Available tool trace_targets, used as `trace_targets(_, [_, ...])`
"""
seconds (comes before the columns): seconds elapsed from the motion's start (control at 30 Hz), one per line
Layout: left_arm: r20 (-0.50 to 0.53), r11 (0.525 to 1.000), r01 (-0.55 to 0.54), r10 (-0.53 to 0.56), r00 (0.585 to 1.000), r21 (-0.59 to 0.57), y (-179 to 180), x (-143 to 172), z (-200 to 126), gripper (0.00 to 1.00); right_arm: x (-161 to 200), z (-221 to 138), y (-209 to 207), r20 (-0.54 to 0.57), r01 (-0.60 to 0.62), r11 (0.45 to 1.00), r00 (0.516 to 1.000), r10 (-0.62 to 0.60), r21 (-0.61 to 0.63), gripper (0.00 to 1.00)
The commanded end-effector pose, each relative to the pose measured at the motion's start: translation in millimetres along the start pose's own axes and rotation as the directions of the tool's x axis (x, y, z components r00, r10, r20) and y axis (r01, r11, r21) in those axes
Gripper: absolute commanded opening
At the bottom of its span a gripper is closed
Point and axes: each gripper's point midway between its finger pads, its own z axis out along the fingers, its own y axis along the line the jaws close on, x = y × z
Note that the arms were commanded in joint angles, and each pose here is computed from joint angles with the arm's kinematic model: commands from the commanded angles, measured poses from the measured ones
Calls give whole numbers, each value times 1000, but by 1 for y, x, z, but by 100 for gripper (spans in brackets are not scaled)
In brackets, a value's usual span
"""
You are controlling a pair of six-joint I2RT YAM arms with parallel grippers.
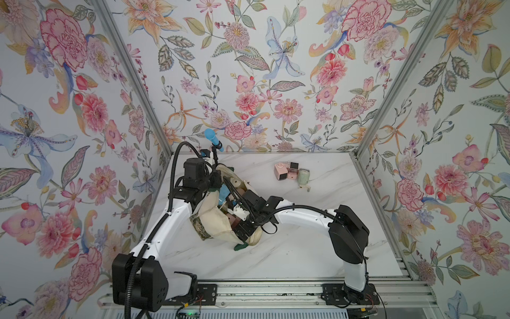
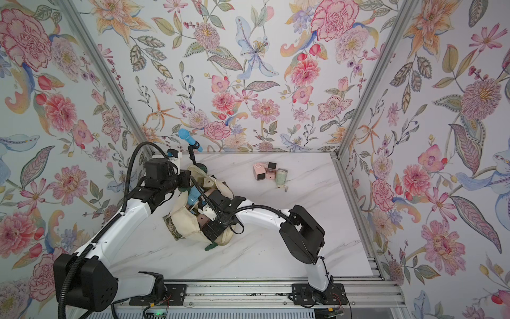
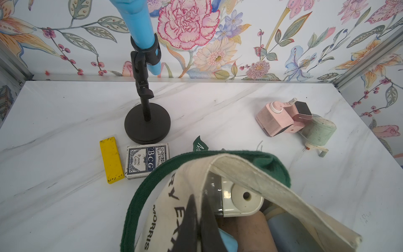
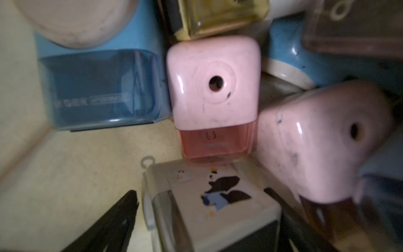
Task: Take out the pencil sharpeners from the tote bags
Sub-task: Pick up the pencil sharpener from the canvas bag.
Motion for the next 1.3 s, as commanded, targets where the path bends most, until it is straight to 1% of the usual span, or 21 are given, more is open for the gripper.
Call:
trace_targets(0.0, [91,1000,-17,14,996,27,-10,-29,-13,0,21,-10,21,-61,-11,992,998,4,-123,82])
trace_targets(0.07, [91,999,-17,15,996,27,-10,-29,-13,0,20,-14,22,-53,-19,989,999,11,-148,79])
trace_targets(0.17, [90,1000,-16,14,996,25,-10,-28,-13,0,19,-17,19,-44,-20,991,999,15,-131,76])
trace_targets(0.27, [89,999,-17,15,996,27,-10,-28,-13,0,17,-19,18,-32,-14,992,999,10,-127,70])
trace_targets(0.5, [93,999,-16,13,996,27,-10,-29,-14,0,6,-29,14,36,0,995,999,3,-97,58])
trace_targets(0.6, [92,1000,-15,13,996,27,-10,-29,-14,0,5,-30,11,44,2,997,999,2,-75,53])
trace_targets(0.77, [93,1000,-17,15,996,24,-10,-29,-14,0,-1,-39,7,86,11,999,996,-7,-36,48])
trace_targets(0.83, [93,1000,-17,14,996,25,-10,-29,-14,0,-5,-48,6,120,18,999,993,-15,-28,46])
trace_targets(1.0, [92,1000,-16,14,996,26,-10,-29,-14,0,-17,-76,8,246,31,999,969,-23,-26,43])
trace_targets(1.13, [94,999,-15,12,996,29,-11,-30,-14,0,-24,-98,8,330,32,999,944,-18,-35,41])
trace_targets(1.27, [93,999,-15,12,996,29,-11,-30,-14,0,-30,-123,10,420,44,998,907,-21,-45,40])
